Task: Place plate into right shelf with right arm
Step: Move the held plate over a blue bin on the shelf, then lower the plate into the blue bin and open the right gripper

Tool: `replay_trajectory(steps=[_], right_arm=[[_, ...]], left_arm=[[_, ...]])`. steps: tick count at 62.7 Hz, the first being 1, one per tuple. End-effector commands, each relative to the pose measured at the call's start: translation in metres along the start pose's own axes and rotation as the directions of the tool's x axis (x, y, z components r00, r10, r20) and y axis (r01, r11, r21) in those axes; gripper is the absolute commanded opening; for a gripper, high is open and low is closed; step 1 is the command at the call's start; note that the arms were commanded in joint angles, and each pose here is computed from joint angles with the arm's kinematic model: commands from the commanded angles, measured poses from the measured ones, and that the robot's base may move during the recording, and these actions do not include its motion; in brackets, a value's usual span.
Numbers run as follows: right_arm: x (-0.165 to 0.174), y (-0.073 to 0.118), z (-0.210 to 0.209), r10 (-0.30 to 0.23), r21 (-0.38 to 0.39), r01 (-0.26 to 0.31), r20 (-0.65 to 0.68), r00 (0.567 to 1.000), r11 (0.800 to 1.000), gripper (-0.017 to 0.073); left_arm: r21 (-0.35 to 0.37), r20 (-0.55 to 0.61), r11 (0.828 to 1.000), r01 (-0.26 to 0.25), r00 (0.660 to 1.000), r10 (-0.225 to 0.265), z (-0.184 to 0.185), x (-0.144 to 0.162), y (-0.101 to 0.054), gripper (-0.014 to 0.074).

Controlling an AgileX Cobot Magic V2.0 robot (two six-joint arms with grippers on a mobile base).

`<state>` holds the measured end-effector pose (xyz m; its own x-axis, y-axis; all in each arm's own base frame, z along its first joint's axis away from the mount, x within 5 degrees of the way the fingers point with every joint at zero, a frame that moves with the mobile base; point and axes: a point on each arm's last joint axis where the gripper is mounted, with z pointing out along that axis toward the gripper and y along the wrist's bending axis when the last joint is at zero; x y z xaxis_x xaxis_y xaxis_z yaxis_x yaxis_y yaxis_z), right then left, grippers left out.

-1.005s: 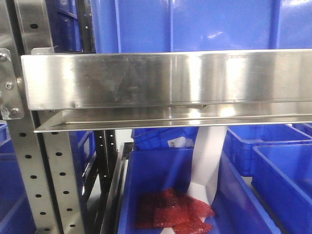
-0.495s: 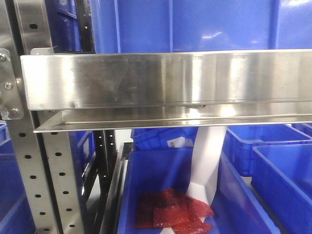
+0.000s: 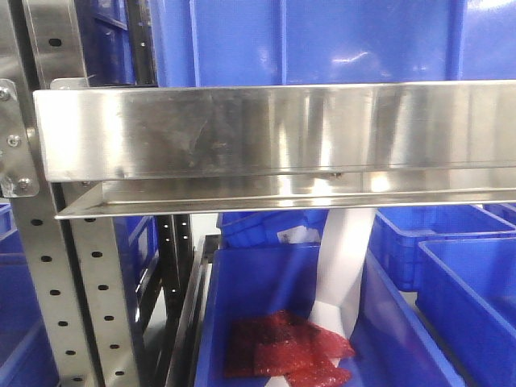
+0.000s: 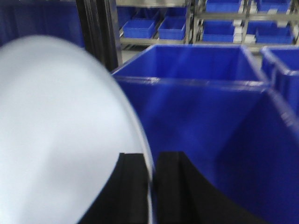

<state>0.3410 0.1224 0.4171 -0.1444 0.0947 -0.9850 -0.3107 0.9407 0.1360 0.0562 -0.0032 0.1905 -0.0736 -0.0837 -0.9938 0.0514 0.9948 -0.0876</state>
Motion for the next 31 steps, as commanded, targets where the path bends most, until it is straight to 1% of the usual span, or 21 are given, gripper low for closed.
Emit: replay_trajectory(steps=[1,5,7,10,20,31], right_arm=[[-0.032,0.004,-0.011,0.065,-0.047,-0.057,0.180,0.982,0.997,0.0470],[-0.029,0.002,-0.007,0.074,-0.045,-0.067,0.174,0.982,0.997,0.0612],[-0.028,0.002,-0.006,0.074,-0.044,-0.067,0.171,0.983,0.997,0.0650],[-0.028,0.001,-0.006,0.073,-0.040,-0.068,0.169,0.983,0.997,0.0632],[-0.030,-0.002,-0.008,0.072,-0.033,-0.067,0.171,0.983,0.997,0.0633],[-0.035,-0.002,-0.023,0.054,-0.006,-0.053,0.114,0.992,0.999,0.0633]], left_arm=[[0.013,0.086,1.000,0.005,0.996,-0.006,0.000,-0.005,-0.001,-0.0047],[0.013,0.086,1.000,0.005,0.996,-0.006,0.000,-0.005,-0.001,-0.0047],[0.013,0.086,1.000,0.005,0.996,-0.006,0.000,-0.005,-0.001,-0.0047],[0.013,0.086,1.000,0.005,0.996,-0.006,0.000,-0.005,-0.001,-0.0047],[0.013,0.086,1.000,0.005,0.996,-0.006,0.000,-0.005,-0.001,-0.0047],[0.013,0.086,1.000,0.005,0.996,-0.006,0.000,-0.005,-0.001,-0.0047]])
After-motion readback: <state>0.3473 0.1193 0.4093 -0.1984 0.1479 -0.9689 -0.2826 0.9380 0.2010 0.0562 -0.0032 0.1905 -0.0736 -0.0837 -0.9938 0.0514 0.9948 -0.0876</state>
